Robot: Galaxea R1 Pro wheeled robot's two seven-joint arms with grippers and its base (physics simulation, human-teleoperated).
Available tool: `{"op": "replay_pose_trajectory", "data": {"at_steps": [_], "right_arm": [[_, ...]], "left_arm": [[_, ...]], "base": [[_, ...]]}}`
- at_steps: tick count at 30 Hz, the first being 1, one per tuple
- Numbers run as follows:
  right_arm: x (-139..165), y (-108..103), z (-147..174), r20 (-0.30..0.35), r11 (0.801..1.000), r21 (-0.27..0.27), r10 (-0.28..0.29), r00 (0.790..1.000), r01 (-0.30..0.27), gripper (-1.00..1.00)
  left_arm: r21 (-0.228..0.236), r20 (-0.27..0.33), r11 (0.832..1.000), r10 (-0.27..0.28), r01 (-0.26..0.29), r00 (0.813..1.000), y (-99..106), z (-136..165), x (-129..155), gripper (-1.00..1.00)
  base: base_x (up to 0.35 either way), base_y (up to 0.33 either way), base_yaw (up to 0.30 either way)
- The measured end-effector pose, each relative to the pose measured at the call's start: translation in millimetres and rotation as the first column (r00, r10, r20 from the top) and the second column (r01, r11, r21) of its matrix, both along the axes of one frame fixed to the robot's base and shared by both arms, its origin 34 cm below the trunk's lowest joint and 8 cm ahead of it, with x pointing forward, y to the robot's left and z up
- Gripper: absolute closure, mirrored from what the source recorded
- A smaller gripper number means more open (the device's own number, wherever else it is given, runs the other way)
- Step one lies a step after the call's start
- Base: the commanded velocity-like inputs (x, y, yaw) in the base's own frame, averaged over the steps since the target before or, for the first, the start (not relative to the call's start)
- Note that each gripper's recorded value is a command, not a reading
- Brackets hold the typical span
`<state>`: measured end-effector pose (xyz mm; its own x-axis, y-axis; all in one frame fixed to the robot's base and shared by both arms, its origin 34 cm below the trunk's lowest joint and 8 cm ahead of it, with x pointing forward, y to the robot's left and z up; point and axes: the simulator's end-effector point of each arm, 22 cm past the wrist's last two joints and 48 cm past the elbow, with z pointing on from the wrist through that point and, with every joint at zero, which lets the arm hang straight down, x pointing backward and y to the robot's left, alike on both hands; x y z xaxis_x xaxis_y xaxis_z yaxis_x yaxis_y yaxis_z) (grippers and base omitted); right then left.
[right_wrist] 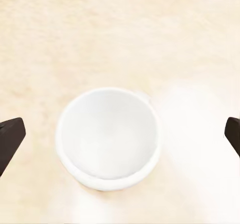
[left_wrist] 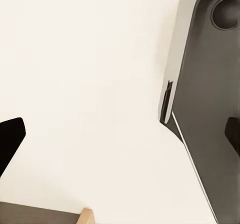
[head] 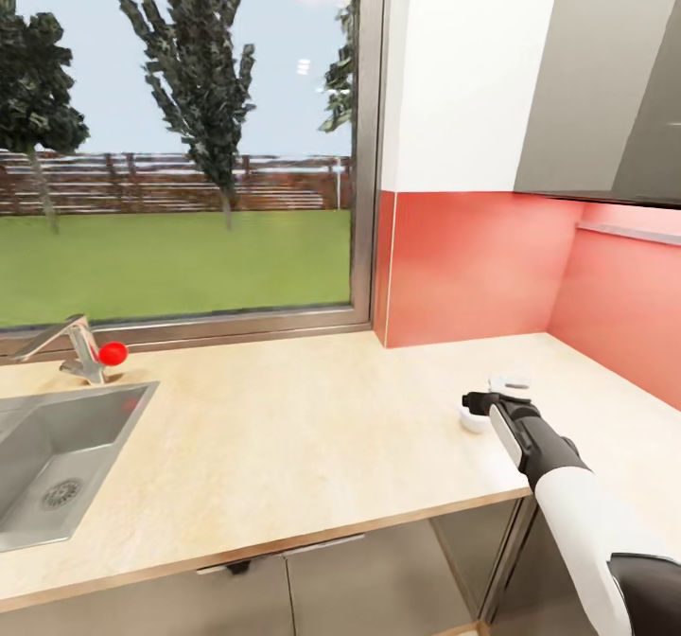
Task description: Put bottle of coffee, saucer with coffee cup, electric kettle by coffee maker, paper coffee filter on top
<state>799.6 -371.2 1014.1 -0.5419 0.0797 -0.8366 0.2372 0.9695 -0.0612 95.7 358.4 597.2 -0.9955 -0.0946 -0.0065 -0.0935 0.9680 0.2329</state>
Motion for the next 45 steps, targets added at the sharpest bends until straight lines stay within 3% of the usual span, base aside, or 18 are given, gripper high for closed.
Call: {"op": "replay_pose_trajectory", "data": {"at_steps": [8, 12, 18, 45], "right_arm": [[-2.3, -1.1, -6.2, -0.014, 1.000, 0.003, -0.003, 1.000, 0.003, -1.00], [-6.5, -27.2, -4.2, -0.018, 0.999, -0.023, -0.030, 0.999, 0.030, -1.00], [-9.0, -42.5, -2.6, -0.018, 0.998, -0.036, -0.047, 0.999, 0.046, -1.00], [-24.6, -37.9, -42.3, -0.107, 0.999, -0.019, -0.045, 0.993, 0.043, -1.00]], "left_arm": [[-0.004, 0.000, 1.000, 0.000, 0.000, 1.000, -2.4, -0.4, 0.2, -1.00], [-0.003, -0.001, 1.000, -0.001, 0.001, 1.000, -2.1, -0.3, -0.5, -1.00], [-0.002, -0.009, 1.000, -0.001, 0.001, 1.000, -1.2, 0.2, -6.0, -1.00], [-0.001, -0.019, 1.000, 0.000, 0.000, 1.000, -0.5, 0.8, -13.8, -1.00]], "base": [[0.015, -0.001, 0.000], [0.066, -0.035, 0.000], [0.014, -0.007, 0.000], [0.028, -0.020, 0.000]]}}
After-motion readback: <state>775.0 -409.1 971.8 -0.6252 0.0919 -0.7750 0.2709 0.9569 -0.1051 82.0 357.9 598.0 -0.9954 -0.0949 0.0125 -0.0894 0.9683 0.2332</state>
